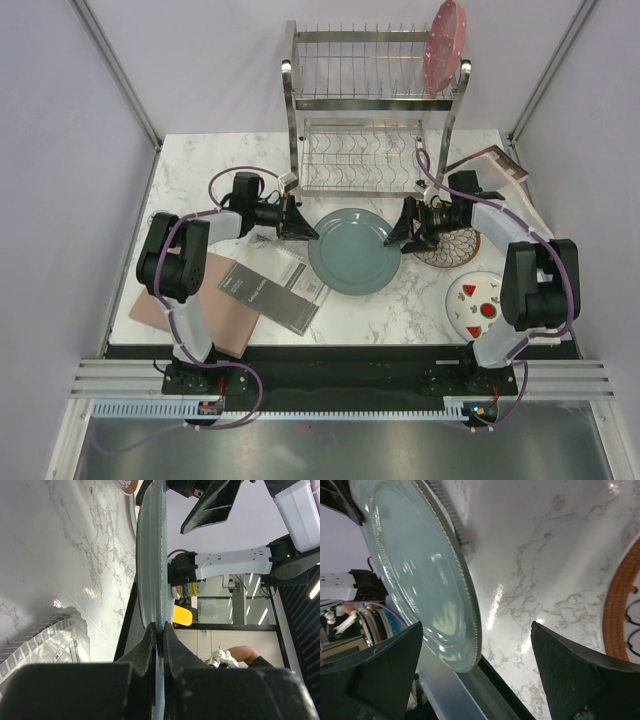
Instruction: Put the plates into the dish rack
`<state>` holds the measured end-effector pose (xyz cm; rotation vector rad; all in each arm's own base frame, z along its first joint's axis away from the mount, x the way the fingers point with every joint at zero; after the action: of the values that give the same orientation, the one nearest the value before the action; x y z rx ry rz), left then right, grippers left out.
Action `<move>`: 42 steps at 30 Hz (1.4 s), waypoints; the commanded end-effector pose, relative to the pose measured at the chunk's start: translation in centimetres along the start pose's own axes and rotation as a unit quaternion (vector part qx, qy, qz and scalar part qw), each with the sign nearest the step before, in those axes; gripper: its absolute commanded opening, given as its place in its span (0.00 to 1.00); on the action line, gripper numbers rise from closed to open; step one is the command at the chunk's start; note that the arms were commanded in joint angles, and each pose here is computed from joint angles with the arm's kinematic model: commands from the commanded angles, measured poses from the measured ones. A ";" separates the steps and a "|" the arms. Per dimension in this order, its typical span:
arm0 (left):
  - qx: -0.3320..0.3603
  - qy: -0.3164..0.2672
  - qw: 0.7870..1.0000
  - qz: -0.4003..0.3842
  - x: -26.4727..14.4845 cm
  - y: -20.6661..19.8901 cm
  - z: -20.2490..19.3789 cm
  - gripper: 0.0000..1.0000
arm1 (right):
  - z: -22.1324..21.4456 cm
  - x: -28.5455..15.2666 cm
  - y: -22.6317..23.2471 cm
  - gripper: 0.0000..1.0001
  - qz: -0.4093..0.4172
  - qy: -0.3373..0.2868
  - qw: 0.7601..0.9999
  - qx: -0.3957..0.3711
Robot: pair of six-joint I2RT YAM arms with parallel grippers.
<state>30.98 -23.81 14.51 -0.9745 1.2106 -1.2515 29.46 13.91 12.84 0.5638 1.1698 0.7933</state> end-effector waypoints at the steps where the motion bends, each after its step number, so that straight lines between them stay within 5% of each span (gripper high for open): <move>1: 0.035 0.062 0.995 -0.068 -1.1 -4.5 -0.8 0.02 | 0.9 0.7 1.3 0.95 0.066 -0.006 0.998 0.006; 11: 0.032 0.067 0.995 -0.071 -1.0 -4.4 -0.5 0.02 | 2.5 1.6 2.5 0.81 0.131 -0.002 0.991 0.025; 17: 0.026 0.063 0.995 -0.068 -0.8 -3.4 -0.1 0.02 | 2.9 1.6 3.3 0.54 0.159 -0.005 0.987 0.026; 37: 0.026 0.053 0.996 -0.062 -0.2 -1.3 1.5 0.02 | 1.2 2.2 4.2 0.37 0.143 0.003 0.990 0.019; 42: 0.021 0.053 0.996 -0.061 0.0 -1.2 1.5 0.02 | 1.9 2.2 4.3 0.09 0.136 -0.003 0.991 0.012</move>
<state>32.85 -23.98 13.54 -0.9875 1.1944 -1.3135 30.22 17.43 12.82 0.7824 1.1876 0.9308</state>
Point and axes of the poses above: each gripper's point midway between its finger pads, its own x axis out along the fingers, its own y axis along the line the jaws close on, z = x × y, the point moved 2 cm from there along -x, back along the fingers, and after that the axes turned 3 degrees about -x, right-handed, at the moved point
